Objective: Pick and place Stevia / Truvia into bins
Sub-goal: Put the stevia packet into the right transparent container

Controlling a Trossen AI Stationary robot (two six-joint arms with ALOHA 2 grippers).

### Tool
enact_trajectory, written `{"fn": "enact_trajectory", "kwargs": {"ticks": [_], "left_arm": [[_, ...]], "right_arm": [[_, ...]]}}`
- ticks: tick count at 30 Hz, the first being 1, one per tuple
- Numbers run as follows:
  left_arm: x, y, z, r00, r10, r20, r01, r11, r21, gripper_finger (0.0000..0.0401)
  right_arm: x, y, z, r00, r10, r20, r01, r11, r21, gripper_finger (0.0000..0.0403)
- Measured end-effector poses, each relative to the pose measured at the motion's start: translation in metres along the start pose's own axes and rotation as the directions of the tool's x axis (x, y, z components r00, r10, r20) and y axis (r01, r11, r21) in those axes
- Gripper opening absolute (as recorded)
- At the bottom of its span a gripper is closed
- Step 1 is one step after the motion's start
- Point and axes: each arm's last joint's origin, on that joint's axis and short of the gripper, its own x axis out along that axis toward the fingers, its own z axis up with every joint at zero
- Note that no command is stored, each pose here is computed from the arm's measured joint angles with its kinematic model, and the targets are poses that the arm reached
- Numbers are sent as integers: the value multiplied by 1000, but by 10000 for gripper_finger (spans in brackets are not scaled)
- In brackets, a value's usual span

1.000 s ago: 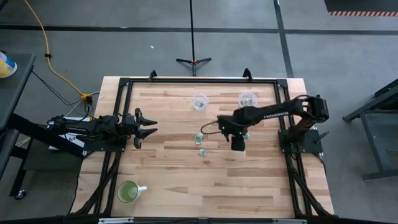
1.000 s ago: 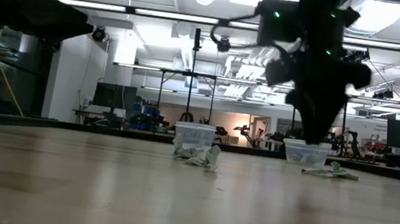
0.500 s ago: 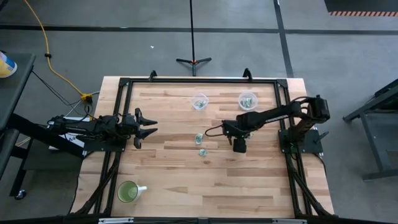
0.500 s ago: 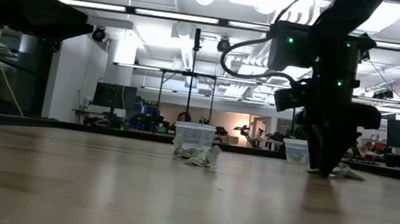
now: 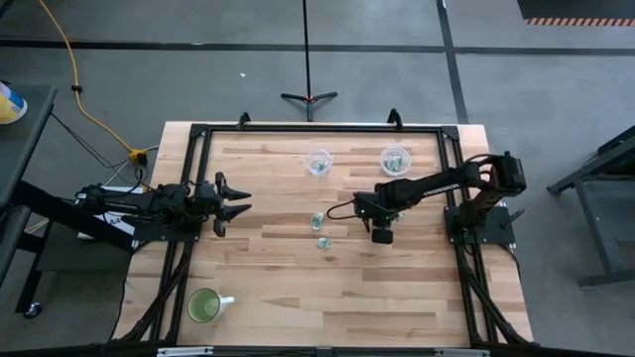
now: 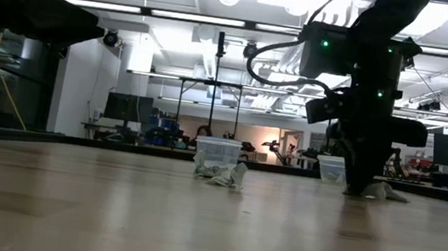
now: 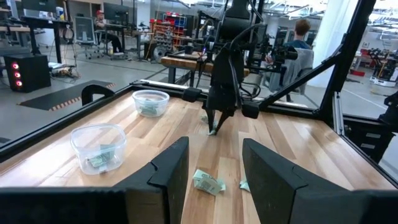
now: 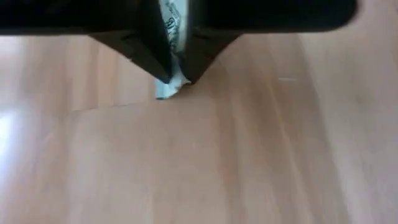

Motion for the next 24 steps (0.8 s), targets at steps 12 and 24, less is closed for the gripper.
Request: {"fn": "enact_trajectory", "kwargs": {"ticks": [12,24], "left_arm": [[0,0,0,1000,2,1,-2,1000,4,186],[0,0,0,1000,1,1,-1,1000,7,186]], "right_arm": [[-59,-57,-7,927,-348,139,341,937,73,10],[-65,-152,-36,949,-282,138,194,873,448,14]]}}
